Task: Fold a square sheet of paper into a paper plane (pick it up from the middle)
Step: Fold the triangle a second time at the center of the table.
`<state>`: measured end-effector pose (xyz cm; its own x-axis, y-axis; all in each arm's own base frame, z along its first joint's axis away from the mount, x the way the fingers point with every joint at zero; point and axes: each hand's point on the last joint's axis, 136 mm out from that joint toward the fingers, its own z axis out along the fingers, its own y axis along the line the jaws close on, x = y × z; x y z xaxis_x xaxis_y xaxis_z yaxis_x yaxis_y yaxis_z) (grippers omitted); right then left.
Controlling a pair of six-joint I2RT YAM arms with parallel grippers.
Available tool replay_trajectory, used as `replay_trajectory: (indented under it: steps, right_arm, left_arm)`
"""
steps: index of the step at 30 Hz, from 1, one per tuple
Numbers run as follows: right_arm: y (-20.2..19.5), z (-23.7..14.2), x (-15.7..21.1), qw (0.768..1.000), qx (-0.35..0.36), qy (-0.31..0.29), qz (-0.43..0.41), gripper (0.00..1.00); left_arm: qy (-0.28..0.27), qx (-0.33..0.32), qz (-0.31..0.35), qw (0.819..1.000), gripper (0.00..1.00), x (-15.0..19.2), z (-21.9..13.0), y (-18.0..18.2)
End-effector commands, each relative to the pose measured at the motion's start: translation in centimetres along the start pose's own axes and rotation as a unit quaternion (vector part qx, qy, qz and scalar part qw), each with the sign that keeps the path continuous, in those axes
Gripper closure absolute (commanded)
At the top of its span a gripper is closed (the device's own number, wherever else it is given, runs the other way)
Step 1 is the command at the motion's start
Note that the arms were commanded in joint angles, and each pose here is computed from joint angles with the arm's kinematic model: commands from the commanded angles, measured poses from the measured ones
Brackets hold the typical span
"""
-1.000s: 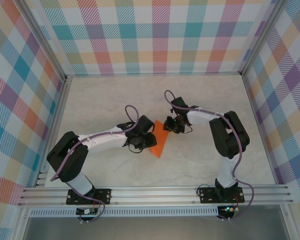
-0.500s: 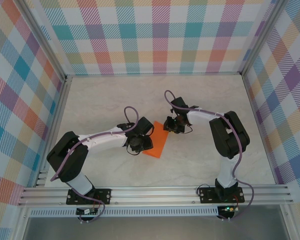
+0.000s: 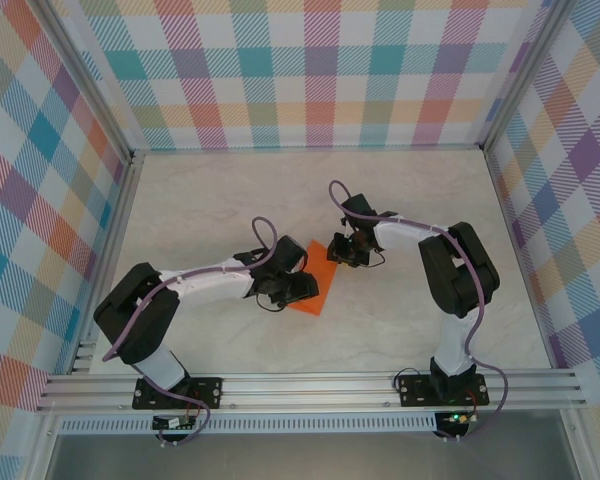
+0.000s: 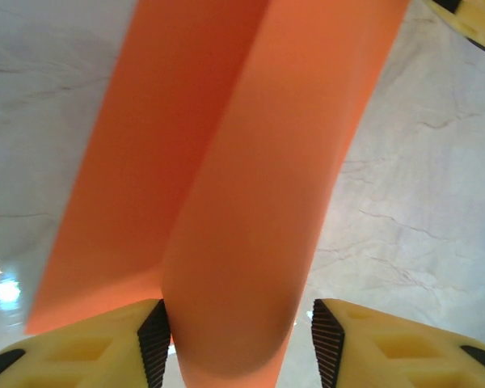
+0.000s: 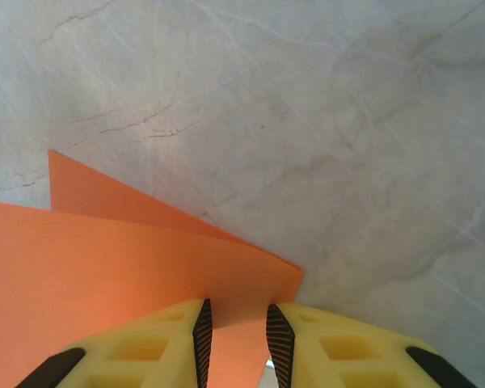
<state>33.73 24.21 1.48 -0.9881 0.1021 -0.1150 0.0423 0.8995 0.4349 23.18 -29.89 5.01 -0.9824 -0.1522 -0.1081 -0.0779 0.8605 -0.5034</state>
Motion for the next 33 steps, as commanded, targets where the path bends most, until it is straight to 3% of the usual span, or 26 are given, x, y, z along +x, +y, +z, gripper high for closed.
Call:
replay_trajectory:
  steps: [1, 10, 15, 23, 33]
  right_arm:
    - [-3.2, 3.9, 3.5, 0.997, 0.039, 0.059, 0.02, 0.7]
    - [-3.2, 4.0, 3.6, 0.997, 0.038, 0.06, 0.02, 0.7]
    - [-3.2, 3.9, 3.6, 0.997, 0.038, 0.06, 0.02, 0.7]
    - [-3.2, 3.9, 3.5, 0.997, 0.039, 0.06, 0.021, 0.7]
    - [-3.3, 3.9, 3.6, 0.997, 0.041, 0.061, 0.021, 0.71]
  left_arm:
    - [0.024, 0.06, 0.009, 0.998, 0.45, 1.2, 1.1, -1.6]
    - [0.023, 0.109, -0.013, 0.994, 0.38, 1.6, 1.4, -2.3]
    - [-0.013, 0.108, -0.027, 0.994, 0.4, 0.4, 0.6, -2.1]
    - [-0.04, 0.171, -0.067, 0.982, 0.41, -1.5, -0.5, -2.2]
    - [-0.042, 0.215, -0.035, 0.975, 0.4, -3.8, -0.6, -2.6]
